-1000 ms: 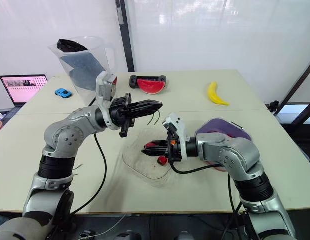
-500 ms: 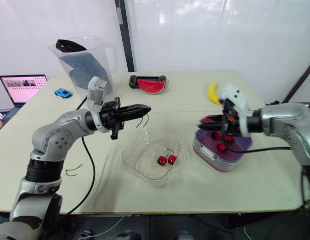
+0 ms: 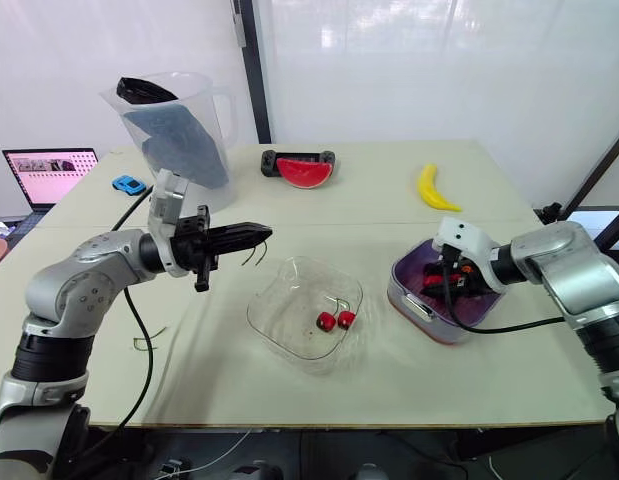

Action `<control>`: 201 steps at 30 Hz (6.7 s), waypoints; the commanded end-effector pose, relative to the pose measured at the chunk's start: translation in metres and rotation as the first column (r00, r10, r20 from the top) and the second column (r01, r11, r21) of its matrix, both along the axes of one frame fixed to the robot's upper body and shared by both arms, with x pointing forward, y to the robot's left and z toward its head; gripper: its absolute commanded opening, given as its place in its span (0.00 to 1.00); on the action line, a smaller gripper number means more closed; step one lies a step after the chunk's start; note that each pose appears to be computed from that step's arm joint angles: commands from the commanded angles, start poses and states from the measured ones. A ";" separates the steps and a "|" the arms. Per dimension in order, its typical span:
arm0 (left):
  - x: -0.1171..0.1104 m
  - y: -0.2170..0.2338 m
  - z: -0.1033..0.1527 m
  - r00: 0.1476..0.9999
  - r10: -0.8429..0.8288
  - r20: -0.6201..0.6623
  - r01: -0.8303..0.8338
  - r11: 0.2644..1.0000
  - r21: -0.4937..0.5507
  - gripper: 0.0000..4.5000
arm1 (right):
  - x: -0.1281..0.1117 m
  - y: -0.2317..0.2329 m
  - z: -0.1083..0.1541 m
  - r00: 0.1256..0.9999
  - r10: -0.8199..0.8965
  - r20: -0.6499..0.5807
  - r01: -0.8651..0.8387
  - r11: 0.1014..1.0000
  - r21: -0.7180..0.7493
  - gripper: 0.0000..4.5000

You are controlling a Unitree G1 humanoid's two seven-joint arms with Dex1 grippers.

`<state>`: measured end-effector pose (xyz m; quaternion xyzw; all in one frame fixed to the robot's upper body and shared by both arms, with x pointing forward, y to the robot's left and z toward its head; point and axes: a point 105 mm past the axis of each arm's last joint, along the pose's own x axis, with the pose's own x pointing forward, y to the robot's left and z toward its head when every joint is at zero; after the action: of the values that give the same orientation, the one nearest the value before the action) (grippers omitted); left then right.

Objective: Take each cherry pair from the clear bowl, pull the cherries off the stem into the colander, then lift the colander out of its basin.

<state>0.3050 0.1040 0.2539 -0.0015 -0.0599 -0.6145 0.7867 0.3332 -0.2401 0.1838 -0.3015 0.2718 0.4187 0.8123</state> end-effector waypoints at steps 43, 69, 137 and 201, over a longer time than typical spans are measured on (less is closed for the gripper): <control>-0.035 0.192 -0.152 0.583 0.723 -0.372 -0.612 0.691 0.385 0.00 | -0.080 0.140 0.138 0.803 0.557 0.210 -0.571 0.620 0.539 0.99; -0.039 0.172 -0.128 0.661 0.673 -0.331 -0.553 0.736 0.391 0.13 | -0.088 0.133 0.133 0.819 0.541 0.189 -0.547 0.639 0.541 1.00; -0.031 0.051 -0.036 0.992 0.116 0.050 -0.125 0.948 0.294 0.99 | -0.033 0.194 -0.010 0.980 0.022 -0.195 -0.051 0.988 -0.147 1.00; -0.023 0.039 -0.040 0.994 0.087 0.073 -0.106 0.939 0.328 1.00 | -0.030 0.186 -0.033 0.986 0.087 -0.144 -0.129 0.940 -0.315 0.48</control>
<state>0.2836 0.1440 0.2054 0.1397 0.0413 -0.5750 0.8051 0.3003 -0.0581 0.1386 -0.4142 0.3948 0.4300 0.6983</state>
